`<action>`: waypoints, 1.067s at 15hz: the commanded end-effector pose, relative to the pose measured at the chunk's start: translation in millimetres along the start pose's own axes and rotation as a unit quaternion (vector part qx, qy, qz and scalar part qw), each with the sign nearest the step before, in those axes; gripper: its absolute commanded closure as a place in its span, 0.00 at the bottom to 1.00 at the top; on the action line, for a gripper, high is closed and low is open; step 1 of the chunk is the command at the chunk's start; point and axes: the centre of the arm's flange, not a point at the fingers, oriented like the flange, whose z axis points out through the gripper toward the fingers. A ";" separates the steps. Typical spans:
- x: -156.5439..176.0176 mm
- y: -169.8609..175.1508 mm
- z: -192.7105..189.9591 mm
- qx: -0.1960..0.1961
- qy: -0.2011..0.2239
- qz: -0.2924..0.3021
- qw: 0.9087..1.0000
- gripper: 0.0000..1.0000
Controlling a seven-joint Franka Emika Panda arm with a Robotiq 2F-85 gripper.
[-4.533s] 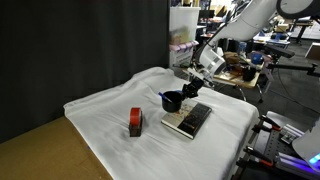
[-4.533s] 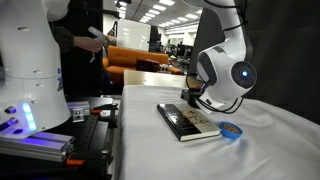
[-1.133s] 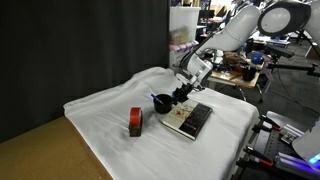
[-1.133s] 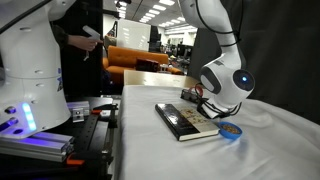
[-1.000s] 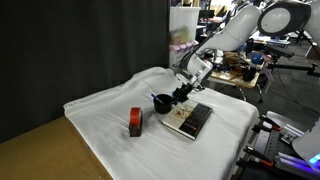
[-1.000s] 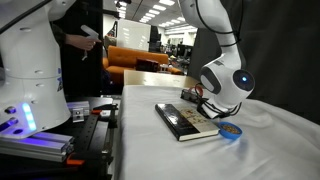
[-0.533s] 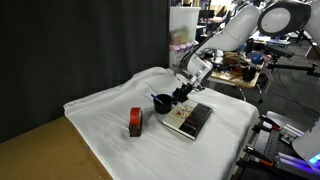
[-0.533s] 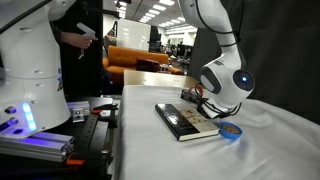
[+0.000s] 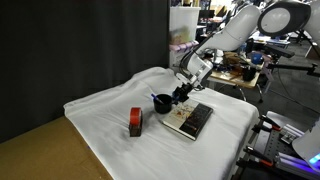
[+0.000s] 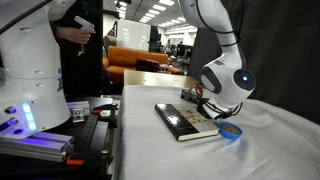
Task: Remove the black cup from the book and place it on the table
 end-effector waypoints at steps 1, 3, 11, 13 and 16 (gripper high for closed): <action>13.5 -11.7 -17.9 0.026 0.023 0.013 0.999 0.11; 24.1 -19.3 -34.7 0.044 0.039 0.019 0.998 0.00; 25.8 5.6 -38.8 0.026 0.037 0.032 0.998 0.00; 21.3 12.0 -35.7 0.018 0.034 0.031 0.999 0.00; 13.8 19.3 -32.3 0.005 0.030 0.029 0.999 0.00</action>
